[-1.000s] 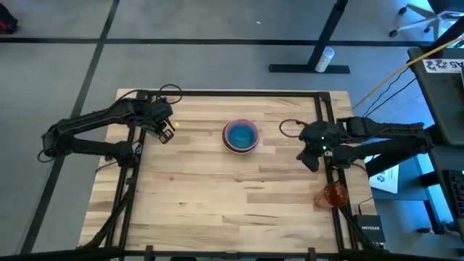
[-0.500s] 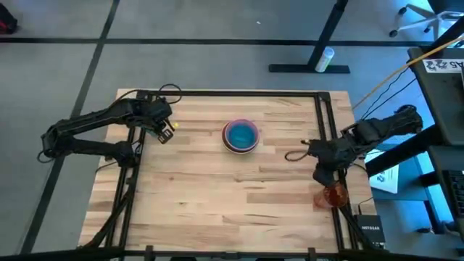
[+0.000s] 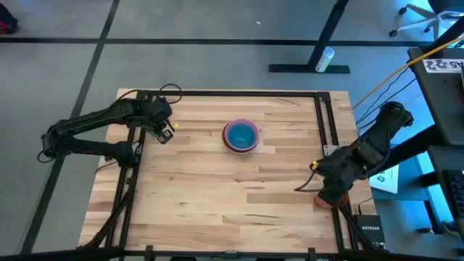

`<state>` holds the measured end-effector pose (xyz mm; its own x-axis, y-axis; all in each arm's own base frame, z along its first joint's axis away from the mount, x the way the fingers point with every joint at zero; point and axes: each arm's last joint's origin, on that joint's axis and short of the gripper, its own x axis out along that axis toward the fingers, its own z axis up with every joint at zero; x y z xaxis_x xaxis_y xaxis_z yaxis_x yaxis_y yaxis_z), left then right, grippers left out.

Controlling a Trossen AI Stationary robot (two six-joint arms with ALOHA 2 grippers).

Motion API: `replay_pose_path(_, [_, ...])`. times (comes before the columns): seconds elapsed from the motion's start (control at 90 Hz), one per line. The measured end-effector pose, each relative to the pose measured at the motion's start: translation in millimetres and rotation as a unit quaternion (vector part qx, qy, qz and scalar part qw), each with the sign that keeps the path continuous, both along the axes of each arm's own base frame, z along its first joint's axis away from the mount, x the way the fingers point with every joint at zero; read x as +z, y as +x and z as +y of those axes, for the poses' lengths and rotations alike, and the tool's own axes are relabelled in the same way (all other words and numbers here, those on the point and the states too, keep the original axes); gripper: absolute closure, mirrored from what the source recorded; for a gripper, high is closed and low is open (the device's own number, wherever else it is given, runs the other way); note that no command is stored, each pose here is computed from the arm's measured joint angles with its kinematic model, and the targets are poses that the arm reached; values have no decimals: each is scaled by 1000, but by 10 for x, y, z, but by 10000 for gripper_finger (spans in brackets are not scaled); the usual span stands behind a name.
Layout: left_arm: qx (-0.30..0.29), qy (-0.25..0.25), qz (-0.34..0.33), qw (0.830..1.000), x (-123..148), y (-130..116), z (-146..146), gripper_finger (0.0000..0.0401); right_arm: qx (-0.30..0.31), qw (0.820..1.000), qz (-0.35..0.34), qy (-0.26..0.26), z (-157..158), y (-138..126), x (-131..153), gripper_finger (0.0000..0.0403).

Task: Nest bowls inside each other
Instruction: Move the red cup on the table

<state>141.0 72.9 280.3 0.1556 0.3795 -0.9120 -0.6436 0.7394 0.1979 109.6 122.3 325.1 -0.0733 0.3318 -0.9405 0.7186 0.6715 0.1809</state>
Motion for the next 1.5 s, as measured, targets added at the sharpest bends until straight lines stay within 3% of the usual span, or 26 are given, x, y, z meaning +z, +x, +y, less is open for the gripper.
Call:
replay_pose_path(0.411, [1, 0, 0, 1000, 0, -1, 0, 401, -19, 992, 88, -90, -20, -69, -621, 403])
replay_pose_path(0.967, [7, -2, -2, 1000, 0, -1, -1, 401, -41, 986, -82, -142, 6, 86, -950, 403])
replay_pose_path(1.5, [4, -9, -5, 1000, -2, 1, -4, 401, -71, 957, -202, -198, -3, 183, -938, 403])
